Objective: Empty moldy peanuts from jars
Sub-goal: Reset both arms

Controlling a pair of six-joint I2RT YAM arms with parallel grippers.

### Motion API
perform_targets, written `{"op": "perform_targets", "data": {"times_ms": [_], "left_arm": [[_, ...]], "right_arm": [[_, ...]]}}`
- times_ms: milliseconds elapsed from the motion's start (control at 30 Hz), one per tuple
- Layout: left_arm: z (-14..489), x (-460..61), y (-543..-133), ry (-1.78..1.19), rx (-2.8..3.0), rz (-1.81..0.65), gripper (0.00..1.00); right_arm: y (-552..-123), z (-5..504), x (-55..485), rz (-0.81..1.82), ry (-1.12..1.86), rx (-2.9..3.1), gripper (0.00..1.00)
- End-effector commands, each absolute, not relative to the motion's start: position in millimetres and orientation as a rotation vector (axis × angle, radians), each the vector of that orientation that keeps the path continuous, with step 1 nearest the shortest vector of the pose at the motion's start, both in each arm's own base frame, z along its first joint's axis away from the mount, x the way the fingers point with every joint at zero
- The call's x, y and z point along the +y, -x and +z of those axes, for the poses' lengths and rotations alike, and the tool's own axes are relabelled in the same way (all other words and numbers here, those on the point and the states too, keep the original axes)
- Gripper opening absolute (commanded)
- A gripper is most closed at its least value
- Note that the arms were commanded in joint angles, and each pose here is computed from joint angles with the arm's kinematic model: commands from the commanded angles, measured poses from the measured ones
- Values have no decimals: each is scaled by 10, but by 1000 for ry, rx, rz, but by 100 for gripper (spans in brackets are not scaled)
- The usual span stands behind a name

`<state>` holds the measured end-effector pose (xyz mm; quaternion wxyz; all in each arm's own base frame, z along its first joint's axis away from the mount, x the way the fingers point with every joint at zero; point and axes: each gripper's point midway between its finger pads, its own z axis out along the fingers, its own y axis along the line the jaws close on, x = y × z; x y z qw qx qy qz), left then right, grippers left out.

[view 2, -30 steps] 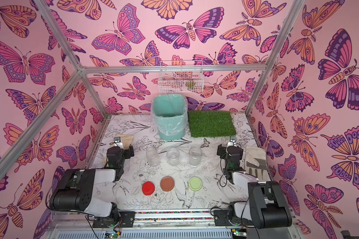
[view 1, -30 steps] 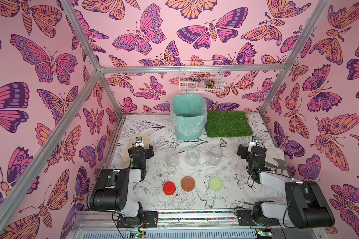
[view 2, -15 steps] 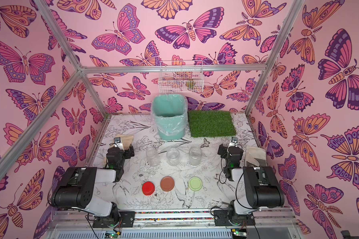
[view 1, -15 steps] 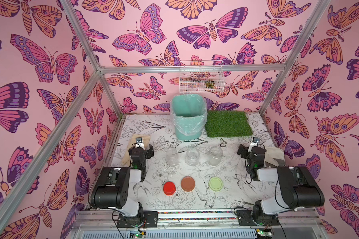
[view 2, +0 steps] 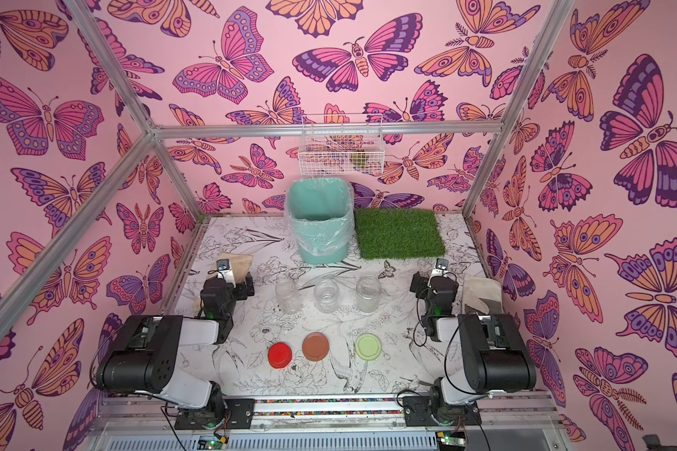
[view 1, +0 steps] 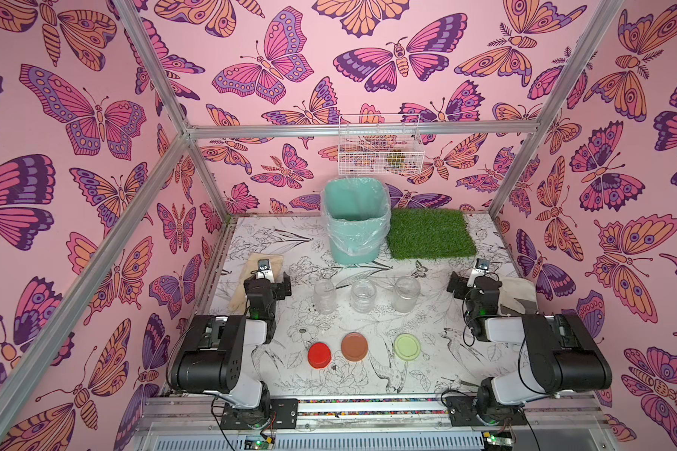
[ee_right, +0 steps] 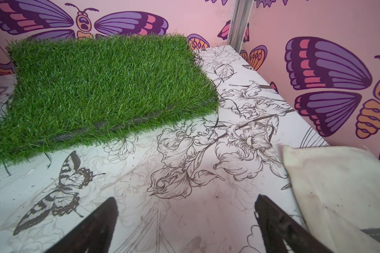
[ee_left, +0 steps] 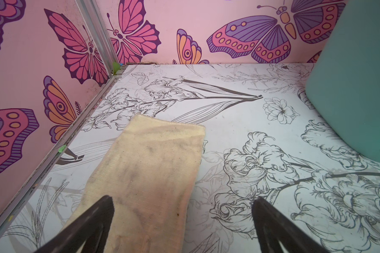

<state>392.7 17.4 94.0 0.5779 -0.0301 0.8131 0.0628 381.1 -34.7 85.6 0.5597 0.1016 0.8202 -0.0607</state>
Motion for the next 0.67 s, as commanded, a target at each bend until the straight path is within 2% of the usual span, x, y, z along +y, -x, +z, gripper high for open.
{"op": "perform_targets", "data": {"times_ms": [0, 633], "left_arm": [[914, 144, -3908, 51, 1900, 138, 100], [900, 127, -3920, 40, 1910, 128, 100]], "right_arm": [[-3867, 956, -339, -132, -241, 1911, 99], [-3866, 953, -341, -132, -242, 1912, 99]]}}
